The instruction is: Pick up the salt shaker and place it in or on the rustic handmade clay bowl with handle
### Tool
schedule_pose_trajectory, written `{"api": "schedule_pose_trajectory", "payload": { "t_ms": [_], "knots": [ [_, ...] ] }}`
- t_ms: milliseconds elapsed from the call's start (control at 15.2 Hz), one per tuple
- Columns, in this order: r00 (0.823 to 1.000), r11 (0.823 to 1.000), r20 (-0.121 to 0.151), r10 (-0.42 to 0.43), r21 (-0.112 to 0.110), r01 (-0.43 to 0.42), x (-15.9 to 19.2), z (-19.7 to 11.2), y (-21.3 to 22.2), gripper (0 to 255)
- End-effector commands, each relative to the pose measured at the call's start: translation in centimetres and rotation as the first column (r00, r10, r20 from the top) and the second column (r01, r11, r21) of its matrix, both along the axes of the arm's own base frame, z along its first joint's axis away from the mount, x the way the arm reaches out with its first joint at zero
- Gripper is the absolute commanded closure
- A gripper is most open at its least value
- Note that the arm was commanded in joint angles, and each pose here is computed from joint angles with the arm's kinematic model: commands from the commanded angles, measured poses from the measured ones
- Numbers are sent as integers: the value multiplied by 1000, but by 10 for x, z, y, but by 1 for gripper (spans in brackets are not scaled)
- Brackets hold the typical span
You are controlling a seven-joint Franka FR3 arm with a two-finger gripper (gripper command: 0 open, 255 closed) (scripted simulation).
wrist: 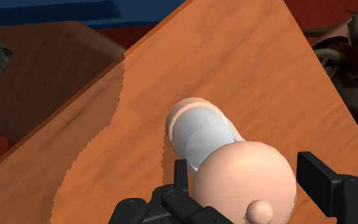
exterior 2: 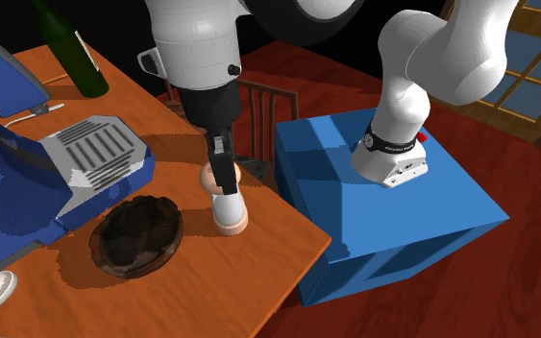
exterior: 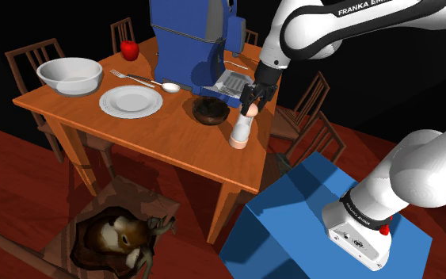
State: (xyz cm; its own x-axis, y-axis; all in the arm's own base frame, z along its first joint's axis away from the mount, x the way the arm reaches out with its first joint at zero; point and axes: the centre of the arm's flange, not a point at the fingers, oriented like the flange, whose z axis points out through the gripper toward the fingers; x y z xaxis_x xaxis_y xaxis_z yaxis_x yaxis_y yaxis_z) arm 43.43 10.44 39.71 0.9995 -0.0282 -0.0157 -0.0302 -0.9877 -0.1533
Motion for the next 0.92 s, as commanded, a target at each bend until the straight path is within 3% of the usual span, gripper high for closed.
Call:
{"api": "schedule_pose_trajectory", "payload": {
  "t_ms": [0,264,858],
  "knots": [
    [1000,1000,-1,0,0,0,0,0,0,255],
    [1000,1000,-1,0,0,0,0,0,0,255],
    [1000,1000,-1,0,0,0,0,47,0,255]
  ]
}}
